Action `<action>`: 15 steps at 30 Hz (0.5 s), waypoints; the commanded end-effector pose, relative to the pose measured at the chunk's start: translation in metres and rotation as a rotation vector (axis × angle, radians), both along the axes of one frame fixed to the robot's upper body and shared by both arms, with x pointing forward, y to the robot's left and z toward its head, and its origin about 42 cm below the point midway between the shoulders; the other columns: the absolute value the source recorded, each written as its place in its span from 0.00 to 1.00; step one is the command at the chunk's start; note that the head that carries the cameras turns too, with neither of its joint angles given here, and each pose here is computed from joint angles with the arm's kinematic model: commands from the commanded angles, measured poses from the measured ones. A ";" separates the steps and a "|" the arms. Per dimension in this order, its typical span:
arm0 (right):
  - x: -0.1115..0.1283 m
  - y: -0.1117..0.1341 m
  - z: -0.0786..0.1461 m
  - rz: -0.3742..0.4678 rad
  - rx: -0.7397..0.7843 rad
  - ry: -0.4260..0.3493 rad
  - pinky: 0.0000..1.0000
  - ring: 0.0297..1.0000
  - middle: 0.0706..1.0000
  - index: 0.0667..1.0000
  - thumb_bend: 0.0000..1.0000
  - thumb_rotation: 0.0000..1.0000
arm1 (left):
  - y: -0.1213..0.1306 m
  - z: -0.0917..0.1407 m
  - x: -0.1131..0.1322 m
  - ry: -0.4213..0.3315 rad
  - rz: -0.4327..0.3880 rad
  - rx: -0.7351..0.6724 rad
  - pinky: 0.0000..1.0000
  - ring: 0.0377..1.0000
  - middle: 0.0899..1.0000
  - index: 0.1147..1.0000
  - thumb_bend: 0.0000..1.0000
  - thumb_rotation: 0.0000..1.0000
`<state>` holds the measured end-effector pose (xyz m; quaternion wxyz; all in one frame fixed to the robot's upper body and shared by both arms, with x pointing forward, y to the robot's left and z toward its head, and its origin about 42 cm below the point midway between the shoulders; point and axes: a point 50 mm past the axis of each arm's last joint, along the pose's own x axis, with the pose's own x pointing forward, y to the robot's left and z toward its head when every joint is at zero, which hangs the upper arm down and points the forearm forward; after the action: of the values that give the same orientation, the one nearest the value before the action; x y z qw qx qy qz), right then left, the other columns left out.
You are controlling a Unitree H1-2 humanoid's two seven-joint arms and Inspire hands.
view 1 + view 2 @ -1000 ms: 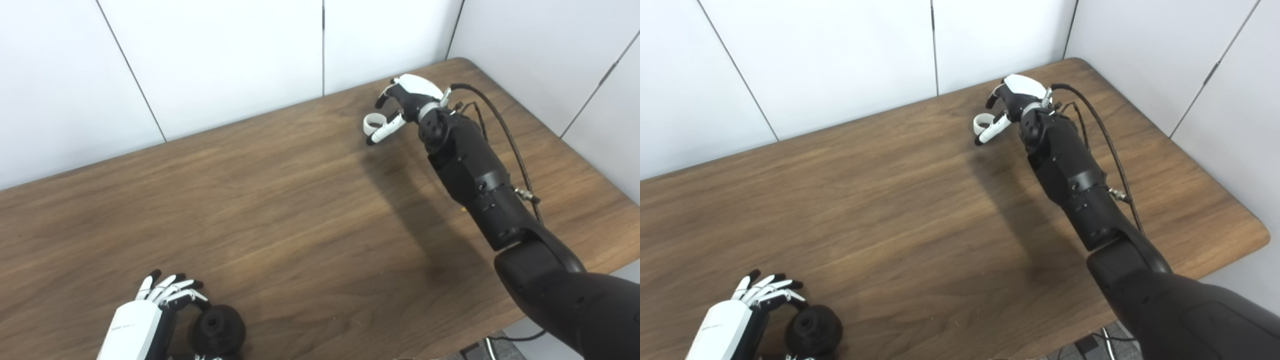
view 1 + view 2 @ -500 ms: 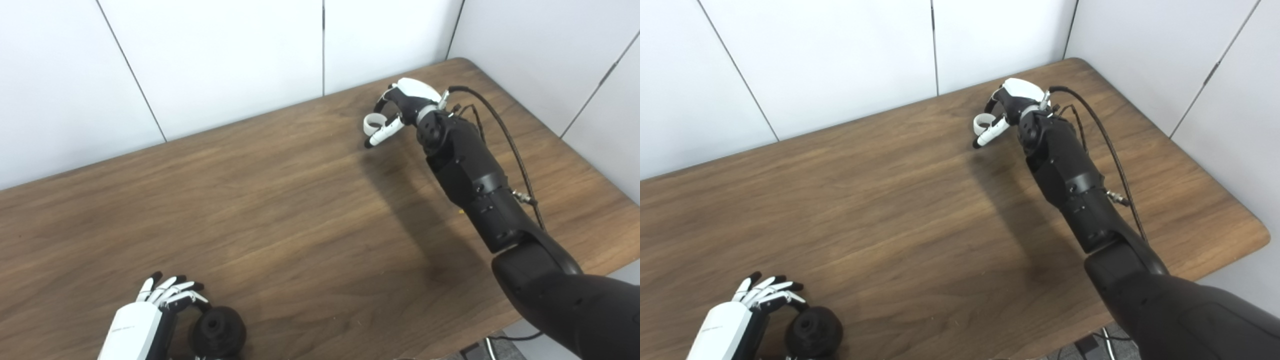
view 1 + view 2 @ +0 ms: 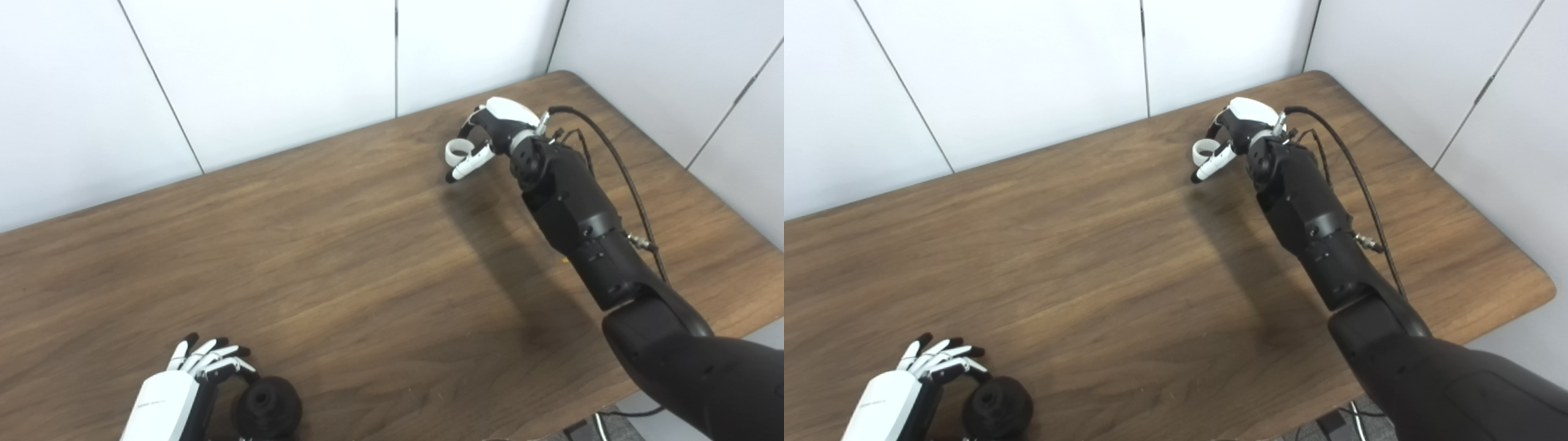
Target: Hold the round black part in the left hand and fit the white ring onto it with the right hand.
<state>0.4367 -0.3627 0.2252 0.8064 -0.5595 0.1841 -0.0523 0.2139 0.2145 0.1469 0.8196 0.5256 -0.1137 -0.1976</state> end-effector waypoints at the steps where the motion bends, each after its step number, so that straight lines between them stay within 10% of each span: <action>1: 0.008 -0.001 0.029 -0.006 -0.031 -0.079 1.00 1.00 0.97 0.68 0.85 0.33 | 0.001 0.011 -0.001 -0.043 -0.006 -0.001 0.99 0.87 0.75 0.42 0.52 0.05; 15: 0.006 -0.004 0.026 -0.005 -0.039 -0.086 1.00 1.00 0.92 0.59 0.82 0.27 | 0.001 0.012 -0.001 -0.042 -0.005 0.001 1.00 0.88 0.76 0.42 0.52 0.05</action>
<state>0.4365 -0.3619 0.2243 0.8052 -0.5620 0.1825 -0.0508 0.2134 0.2144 0.1475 0.8187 0.5267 -0.1126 -0.1993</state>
